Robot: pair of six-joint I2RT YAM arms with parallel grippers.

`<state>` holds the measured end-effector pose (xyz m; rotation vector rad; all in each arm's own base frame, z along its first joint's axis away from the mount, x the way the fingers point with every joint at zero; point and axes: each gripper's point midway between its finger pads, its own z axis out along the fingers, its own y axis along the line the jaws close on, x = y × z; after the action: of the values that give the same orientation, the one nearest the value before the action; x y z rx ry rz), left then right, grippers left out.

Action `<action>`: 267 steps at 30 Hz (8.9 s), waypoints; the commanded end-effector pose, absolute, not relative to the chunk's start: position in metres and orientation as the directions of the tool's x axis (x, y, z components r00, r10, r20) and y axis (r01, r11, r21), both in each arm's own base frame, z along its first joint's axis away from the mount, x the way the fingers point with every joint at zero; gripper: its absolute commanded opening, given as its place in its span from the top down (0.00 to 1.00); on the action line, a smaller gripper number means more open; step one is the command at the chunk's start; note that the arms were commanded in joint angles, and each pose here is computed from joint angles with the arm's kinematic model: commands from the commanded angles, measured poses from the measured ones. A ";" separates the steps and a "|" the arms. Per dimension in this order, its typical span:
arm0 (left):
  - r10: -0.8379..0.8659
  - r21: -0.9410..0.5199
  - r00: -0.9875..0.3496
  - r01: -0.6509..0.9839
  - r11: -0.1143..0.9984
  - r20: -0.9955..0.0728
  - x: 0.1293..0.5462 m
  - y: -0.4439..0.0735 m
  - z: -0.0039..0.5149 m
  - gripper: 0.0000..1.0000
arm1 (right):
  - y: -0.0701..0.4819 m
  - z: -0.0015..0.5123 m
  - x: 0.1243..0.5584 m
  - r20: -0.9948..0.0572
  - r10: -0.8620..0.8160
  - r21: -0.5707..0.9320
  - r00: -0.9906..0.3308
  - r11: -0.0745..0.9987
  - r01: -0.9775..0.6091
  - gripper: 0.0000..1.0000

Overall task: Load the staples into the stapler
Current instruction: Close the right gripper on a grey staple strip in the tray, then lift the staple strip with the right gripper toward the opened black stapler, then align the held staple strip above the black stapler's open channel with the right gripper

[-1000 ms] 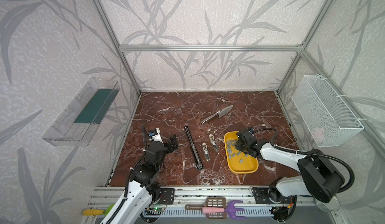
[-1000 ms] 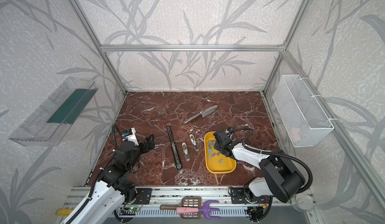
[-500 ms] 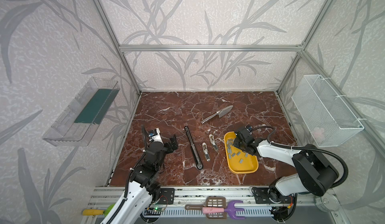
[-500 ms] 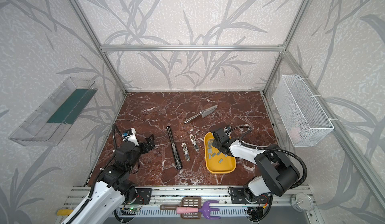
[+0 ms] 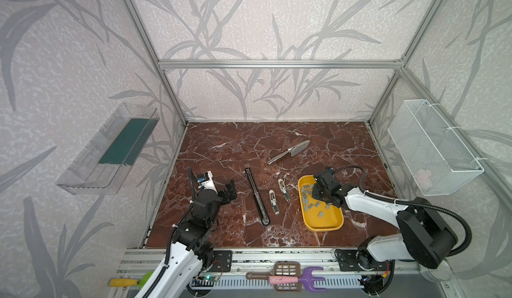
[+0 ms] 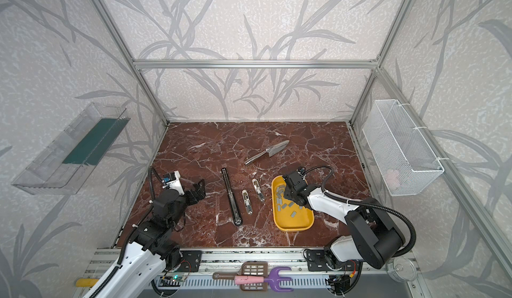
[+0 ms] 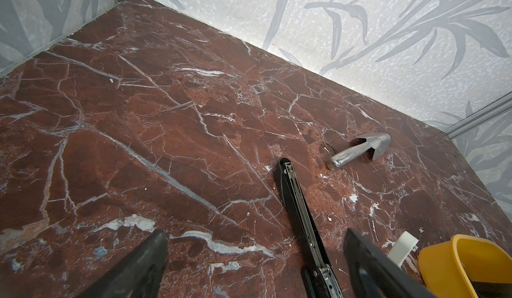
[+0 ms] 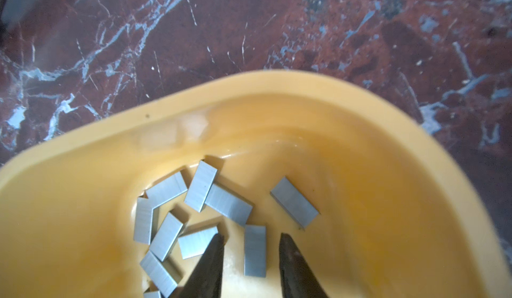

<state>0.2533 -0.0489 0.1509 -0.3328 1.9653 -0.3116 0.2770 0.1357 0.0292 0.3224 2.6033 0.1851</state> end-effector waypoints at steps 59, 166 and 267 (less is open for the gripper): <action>-0.364 -0.361 -0.381 -0.083 0.929 -0.850 0.252 -0.048 0.150 0.01 | 0.118 0.006 0.281 -0.425 0.107 -0.084 -0.899 0.984 0.157 0.76; -0.403 -0.444 -0.395 0.013 0.896 -0.825 0.226 -0.059 0.155 0.05 | 0.391 0.101 0.178 -0.811 -0.189 0.135 -0.554 0.861 -0.491 0.86; -0.406 -0.445 -0.390 0.010 0.896 -0.827 0.226 -0.058 0.155 0.05 | 0.399 0.079 0.193 -0.805 -0.188 0.104 -0.563 0.889 -0.446 0.86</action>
<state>0.2262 -0.0574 0.1578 -0.3037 1.9309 -0.4644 0.1886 0.3992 0.0655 -0.4764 2.1971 0.3646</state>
